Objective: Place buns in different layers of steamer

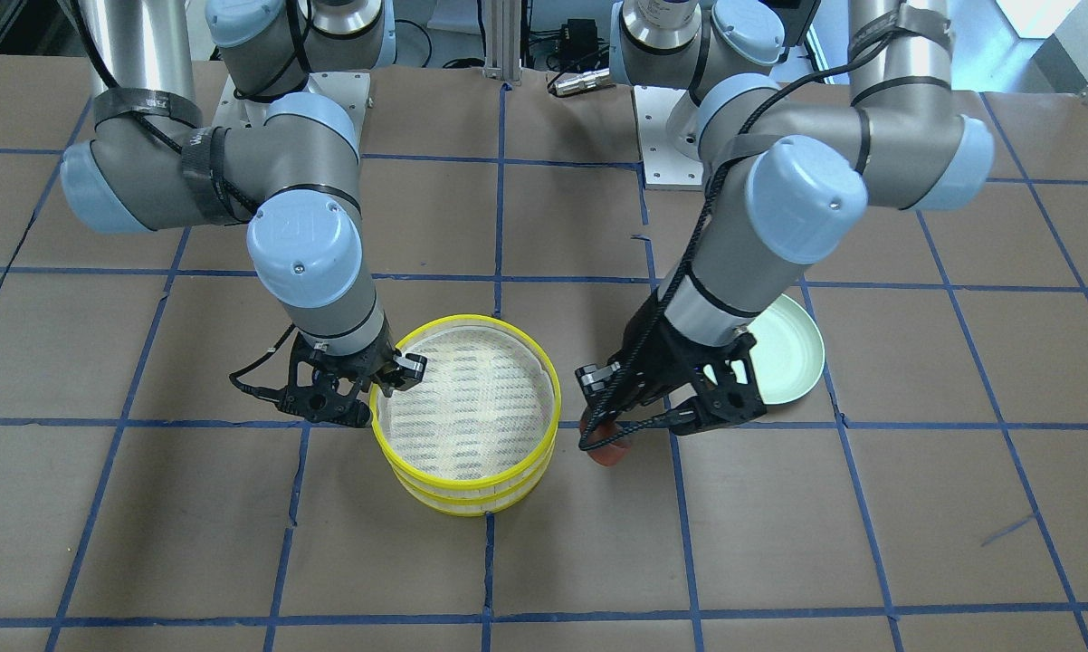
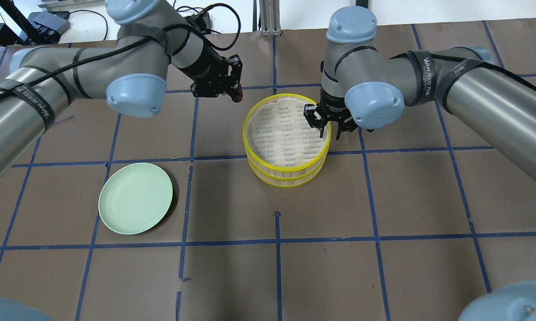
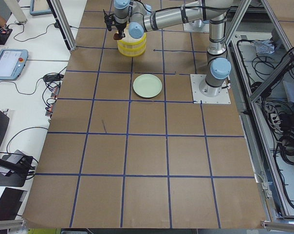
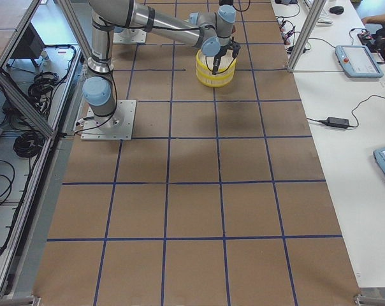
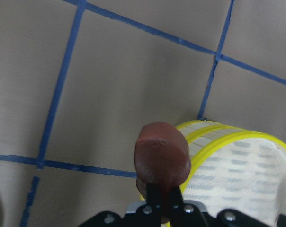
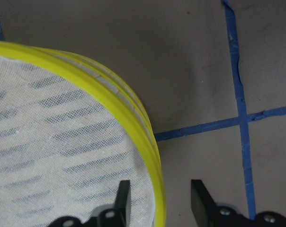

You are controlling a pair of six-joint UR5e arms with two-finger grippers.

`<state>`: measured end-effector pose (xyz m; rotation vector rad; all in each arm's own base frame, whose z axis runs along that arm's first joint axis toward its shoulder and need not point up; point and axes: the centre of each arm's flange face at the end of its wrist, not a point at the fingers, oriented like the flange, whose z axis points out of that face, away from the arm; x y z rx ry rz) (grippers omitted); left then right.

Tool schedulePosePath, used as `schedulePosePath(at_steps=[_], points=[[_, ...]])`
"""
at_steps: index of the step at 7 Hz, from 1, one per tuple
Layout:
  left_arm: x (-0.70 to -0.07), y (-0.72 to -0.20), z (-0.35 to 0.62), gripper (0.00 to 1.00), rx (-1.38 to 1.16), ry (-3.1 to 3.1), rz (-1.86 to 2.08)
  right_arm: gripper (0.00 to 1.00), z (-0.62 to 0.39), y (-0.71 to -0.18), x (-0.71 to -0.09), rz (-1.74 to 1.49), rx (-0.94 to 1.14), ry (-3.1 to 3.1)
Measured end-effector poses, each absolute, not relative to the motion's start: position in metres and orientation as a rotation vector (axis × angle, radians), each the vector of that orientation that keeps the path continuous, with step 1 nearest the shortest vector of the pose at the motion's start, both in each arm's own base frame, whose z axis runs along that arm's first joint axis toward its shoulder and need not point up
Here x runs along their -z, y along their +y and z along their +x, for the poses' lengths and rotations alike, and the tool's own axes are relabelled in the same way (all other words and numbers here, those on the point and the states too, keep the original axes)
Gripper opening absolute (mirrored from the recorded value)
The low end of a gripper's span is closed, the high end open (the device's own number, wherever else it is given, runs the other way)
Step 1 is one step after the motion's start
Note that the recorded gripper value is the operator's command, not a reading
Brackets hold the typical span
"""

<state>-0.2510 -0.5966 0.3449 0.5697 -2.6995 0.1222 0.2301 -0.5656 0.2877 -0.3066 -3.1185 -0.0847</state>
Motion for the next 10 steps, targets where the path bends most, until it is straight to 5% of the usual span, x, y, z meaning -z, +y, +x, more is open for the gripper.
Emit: schedulePosePath(at_steps=[1, 4, 7, 10], points=[[-0.340, -0.589, -0.273, 0.99, -0.095, -2.680, 0.632, 1.00, 0.215, -0.572, -0.303, -0.327, 0.047, -3.124], [-0.328, -0.574, -0.293, 1.00, -0.031, -2.661, 0.733, 1.00, 0.107, -0.565, -0.413, -0.469, -0.061, -3.135], [-0.335, -0.571, -0.287, 1.00, -0.092, -2.724, 0.636, 1.00, 0.098, -0.535, -0.527, -0.238, 0.003, -3.165], [-0.393, -0.567, -0.188, 1.00, -0.158, -2.939, 0.240, 1.00, 0.120, -0.505, -0.546, 0.030, 0.056, -3.166]])
